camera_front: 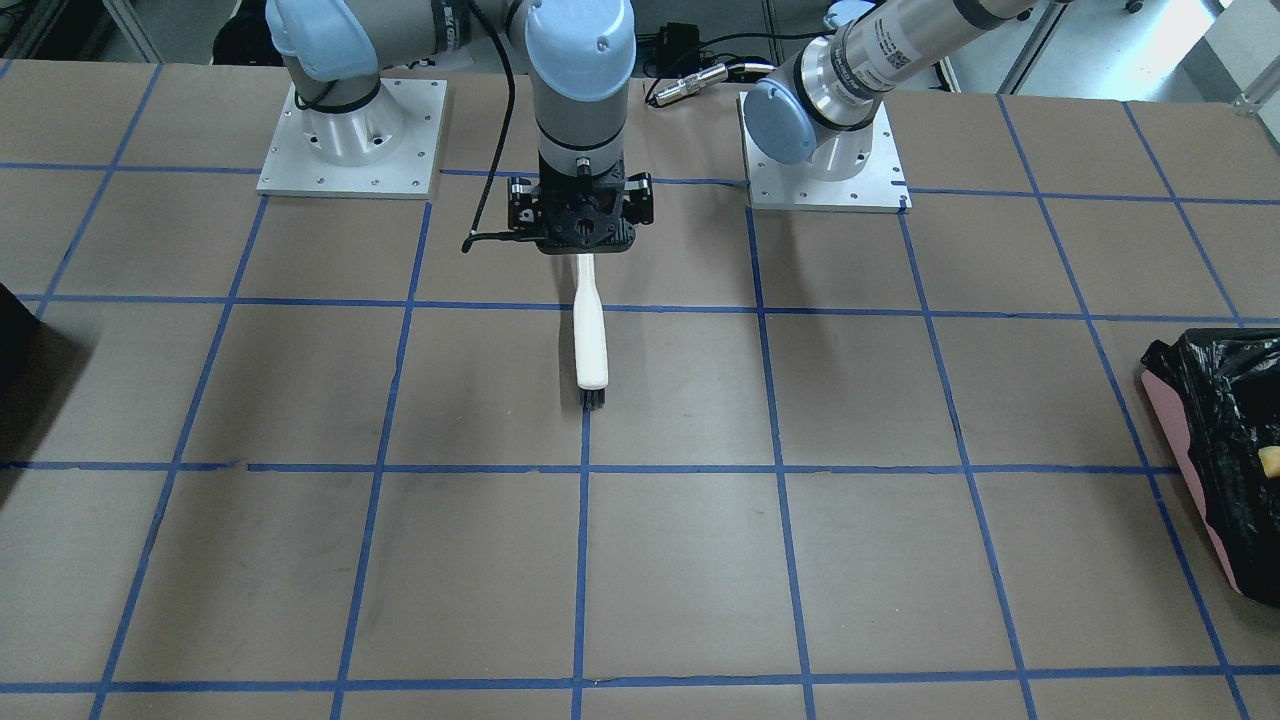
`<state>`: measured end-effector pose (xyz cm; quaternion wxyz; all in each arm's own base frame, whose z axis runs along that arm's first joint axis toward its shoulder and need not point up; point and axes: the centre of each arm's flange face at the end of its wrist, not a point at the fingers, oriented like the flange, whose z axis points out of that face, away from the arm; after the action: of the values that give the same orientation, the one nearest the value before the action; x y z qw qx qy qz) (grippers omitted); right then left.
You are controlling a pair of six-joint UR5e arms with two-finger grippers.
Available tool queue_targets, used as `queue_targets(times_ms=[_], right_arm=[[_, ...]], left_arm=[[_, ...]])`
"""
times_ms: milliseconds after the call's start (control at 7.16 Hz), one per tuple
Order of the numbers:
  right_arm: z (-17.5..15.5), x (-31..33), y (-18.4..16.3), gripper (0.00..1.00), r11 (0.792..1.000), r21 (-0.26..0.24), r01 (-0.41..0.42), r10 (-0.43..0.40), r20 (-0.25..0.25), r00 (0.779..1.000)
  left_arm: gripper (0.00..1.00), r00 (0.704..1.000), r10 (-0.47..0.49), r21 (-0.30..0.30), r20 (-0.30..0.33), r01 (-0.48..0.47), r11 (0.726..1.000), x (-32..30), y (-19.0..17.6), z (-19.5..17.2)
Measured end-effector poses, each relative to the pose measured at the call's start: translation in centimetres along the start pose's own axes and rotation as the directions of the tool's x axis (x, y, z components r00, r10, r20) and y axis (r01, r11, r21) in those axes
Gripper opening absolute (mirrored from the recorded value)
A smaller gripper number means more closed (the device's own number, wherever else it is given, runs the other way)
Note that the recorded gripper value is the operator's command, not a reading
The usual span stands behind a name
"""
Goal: Sweep and dump trash in nearest bin
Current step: 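Lay the brush down and raise the right gripper away, then bring the empty dustpan back over the table with the left gripper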
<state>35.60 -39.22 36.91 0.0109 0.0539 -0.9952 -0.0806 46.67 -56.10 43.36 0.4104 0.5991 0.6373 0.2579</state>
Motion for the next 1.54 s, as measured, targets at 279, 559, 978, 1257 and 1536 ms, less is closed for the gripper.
queue_targets(times_ms=[279, 559, 978, 1257, 1536], right_arm=[[-6.4, 6.2, -0.7, 1.00, 0.992, 0.124, 0.037, -0.035, -0.018, 0.999], [-11.2, 14.4, -2.9, 1.00, 0.982, 0.186, -0.028, 0.033, -0.027, 0.999], [-16.8, 21.3, -4.8, 1.00, 0.976, 0.219, -0.024, 0.035, -0.045, 0.998], [-17.2, 21.7, -5.9, 1.00, 0.980, 0.197, -0.029, 0.037, -0.036, 0.999], [-16.6, 21.7, -6.8, 1.00, 0.979, 0.199, -0.033, 0.041, -0.036, 0.999]], left_arm=[[0.00, 0.999, -0.028, 0.043, 0.037, 0.027, 0.999, -2.3, 0.1, -4.4], [0.00, 0.992, -0.125, 0.178, 0.025, 0.118, 0.977, -4.4, -1.1, -10.1], [0.00, 0.922, -0.370, 0.392, -0.116, 0.385, 0.836, -8.8, -8.7, -20.8], [0.00, 0.815, -0.502, 0.465, -0.290, 0.578, 0.671, -10.9, -15.6, -26.8], [0.00, 0.634, -0.601, 0.421, -0.487, 0.773, 0.475, -11.5, -24.1, -33.2]])
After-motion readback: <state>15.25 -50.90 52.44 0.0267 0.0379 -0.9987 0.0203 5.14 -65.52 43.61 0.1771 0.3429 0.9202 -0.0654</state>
